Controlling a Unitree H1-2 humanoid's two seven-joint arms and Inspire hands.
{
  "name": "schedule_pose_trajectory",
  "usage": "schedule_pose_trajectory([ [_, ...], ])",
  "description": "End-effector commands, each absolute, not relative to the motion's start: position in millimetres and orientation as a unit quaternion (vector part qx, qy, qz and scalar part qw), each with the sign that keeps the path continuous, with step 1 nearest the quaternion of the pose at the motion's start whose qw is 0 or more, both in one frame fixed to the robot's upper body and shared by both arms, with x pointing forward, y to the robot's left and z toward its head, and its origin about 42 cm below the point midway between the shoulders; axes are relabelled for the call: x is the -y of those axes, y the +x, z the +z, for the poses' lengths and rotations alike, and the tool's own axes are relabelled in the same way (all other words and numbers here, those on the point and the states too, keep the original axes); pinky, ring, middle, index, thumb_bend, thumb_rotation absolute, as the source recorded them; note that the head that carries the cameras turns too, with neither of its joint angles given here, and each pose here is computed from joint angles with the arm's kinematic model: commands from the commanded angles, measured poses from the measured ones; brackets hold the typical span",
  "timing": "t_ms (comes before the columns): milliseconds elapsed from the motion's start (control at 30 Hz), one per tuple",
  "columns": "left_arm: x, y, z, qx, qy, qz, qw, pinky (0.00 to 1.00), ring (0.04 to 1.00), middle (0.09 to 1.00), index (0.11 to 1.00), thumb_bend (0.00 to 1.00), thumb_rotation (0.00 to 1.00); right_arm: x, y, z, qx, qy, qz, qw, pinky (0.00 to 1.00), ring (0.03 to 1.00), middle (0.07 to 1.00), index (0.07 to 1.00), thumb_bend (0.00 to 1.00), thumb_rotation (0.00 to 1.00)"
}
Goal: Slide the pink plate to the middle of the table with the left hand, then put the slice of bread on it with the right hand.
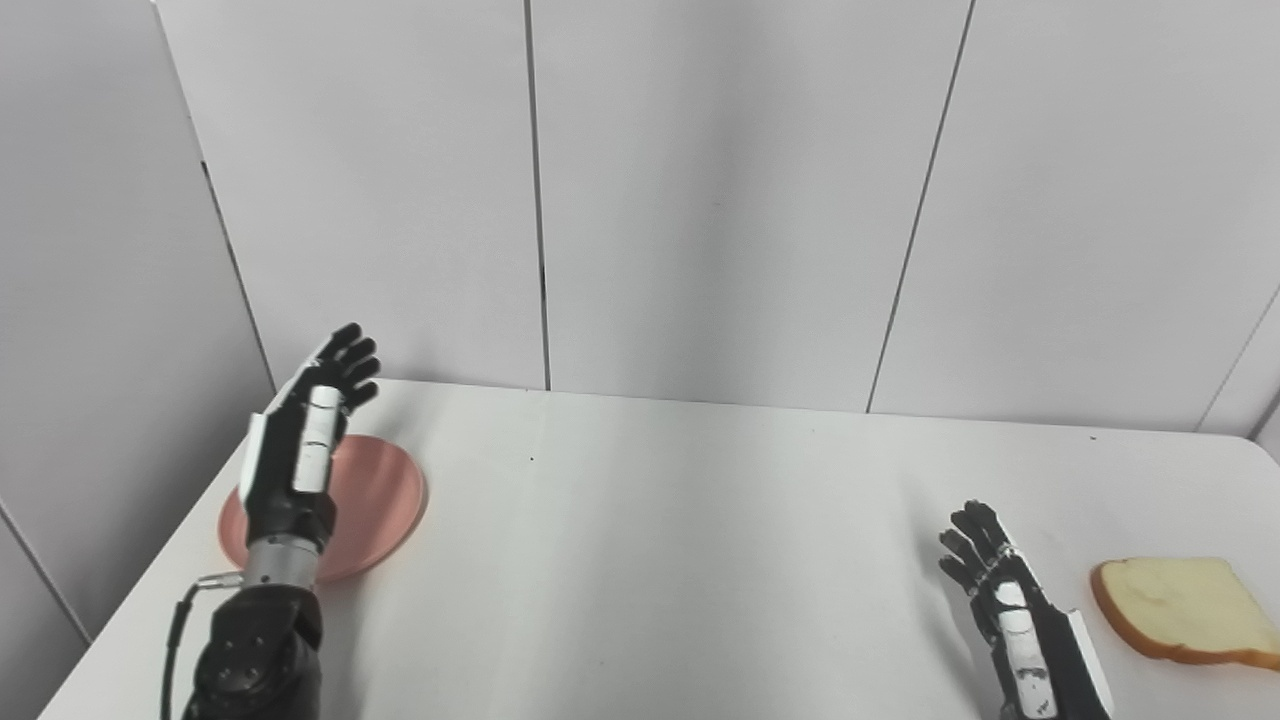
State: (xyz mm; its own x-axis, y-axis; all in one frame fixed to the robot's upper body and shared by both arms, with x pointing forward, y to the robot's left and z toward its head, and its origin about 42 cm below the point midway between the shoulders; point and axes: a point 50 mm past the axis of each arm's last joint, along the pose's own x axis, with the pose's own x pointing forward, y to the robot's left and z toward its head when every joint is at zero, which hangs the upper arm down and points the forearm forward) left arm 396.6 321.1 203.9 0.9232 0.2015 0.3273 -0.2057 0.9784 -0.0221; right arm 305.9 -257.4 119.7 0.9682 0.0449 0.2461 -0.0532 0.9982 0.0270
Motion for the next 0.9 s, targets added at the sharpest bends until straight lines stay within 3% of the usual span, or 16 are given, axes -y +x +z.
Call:
schedule_pose_trajectory([
  [0,-340,410,237,0.213,0.018,0.109,0.971,0.85,0.863,0.854,0.81,0.83,0.91,241,267,59,0.025,0.056,0.007,0.998,0.9,0.898,0.913,0.907,0.86,0.91],
  [400,-416,429,245,0.216,-0.007,0.138,0.967,0.83,0.855,0.838,0.767,0.83,0.85,244,266,58,0.024,0.054,0.006,0.998,0.91,0.898,0.912,0.91,0.85,0.92],
  [867,-456,438,215,0.189,0.028,0.159,0.969,0.79,0.825,0.813,0.736,0.85,0.8,245,262,59,0.024,0.053,0.006,0.998,0.91,0.897,0.907,0.904,0.85,0.92],
])
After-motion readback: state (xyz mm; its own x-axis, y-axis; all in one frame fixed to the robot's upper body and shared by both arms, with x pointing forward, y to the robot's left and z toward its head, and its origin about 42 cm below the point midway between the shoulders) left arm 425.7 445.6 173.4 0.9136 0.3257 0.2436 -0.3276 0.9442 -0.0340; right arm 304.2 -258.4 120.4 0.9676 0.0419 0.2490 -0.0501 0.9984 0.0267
